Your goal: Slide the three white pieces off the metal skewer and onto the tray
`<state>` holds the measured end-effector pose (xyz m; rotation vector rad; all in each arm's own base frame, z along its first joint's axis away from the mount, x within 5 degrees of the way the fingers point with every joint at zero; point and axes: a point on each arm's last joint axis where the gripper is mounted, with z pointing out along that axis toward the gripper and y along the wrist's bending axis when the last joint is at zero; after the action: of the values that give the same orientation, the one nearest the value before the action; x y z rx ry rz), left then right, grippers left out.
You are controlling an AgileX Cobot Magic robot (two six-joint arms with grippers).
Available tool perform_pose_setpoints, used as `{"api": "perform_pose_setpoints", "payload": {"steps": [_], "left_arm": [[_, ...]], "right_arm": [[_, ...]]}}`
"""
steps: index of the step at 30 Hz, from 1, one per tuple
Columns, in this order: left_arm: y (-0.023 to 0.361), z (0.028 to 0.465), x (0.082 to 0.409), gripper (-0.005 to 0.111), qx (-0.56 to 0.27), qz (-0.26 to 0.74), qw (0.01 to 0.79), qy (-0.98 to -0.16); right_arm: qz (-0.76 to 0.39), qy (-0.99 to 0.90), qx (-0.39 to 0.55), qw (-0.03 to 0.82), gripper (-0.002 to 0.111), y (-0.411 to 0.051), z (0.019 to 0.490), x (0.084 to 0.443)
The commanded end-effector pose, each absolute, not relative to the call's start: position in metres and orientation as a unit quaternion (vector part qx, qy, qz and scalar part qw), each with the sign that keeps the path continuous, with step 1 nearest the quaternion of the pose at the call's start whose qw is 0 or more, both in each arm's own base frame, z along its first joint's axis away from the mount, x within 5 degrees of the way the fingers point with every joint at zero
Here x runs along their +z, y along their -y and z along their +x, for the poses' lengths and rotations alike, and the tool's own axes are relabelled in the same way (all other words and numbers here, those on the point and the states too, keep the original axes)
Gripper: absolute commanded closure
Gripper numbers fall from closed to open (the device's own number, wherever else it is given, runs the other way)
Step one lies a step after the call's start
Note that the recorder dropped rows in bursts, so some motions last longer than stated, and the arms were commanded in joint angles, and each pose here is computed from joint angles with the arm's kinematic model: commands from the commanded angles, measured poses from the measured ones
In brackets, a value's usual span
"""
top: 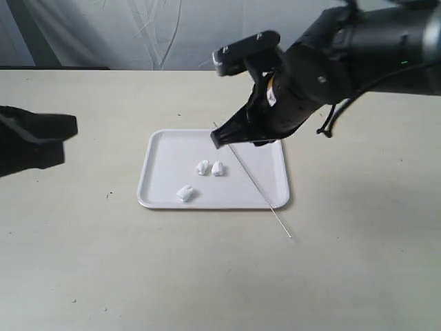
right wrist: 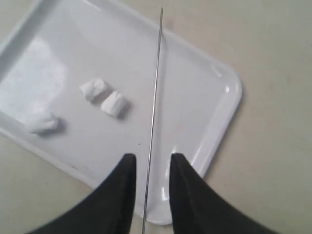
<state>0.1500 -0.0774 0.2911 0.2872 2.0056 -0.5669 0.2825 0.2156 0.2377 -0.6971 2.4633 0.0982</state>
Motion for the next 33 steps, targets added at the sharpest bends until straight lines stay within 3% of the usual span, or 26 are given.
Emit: {"api": "perform_pose_setpoints", "payload": {"steps": [1, 15, 26, 33], "left_arm": [[0.066, 0.115, 0.314, 0.107, -0.244, 0.143, 0.554, -0.783], [0.053, 0.053, 0.318, 0.107, -0.234, 0.249, 0.555, -0.758], [0.052, 0.051, 0.318, 0.107, -0.235, 0.249, 0.560, -0.755], [0.052, 0.051, 0.318, 0.107, -0.236, 0.250, 0.558, -0.756]], "right_arm": [[-0.276, -0.895, 0.056, 0.346, 0.084, -0.188, 0.251, 0.278], [-0.264, -0.838, 0.094, 0.468, 0.084, -0.100, 0.144, 0.330], [-0.235, -0.797, 0.125, 0.542, 0.084, -0.066, 0.103, 0.361], [-0.227, -0.799, 0.140, 0.540, 0.084, -0.063, 0.097, 0.363]]}}
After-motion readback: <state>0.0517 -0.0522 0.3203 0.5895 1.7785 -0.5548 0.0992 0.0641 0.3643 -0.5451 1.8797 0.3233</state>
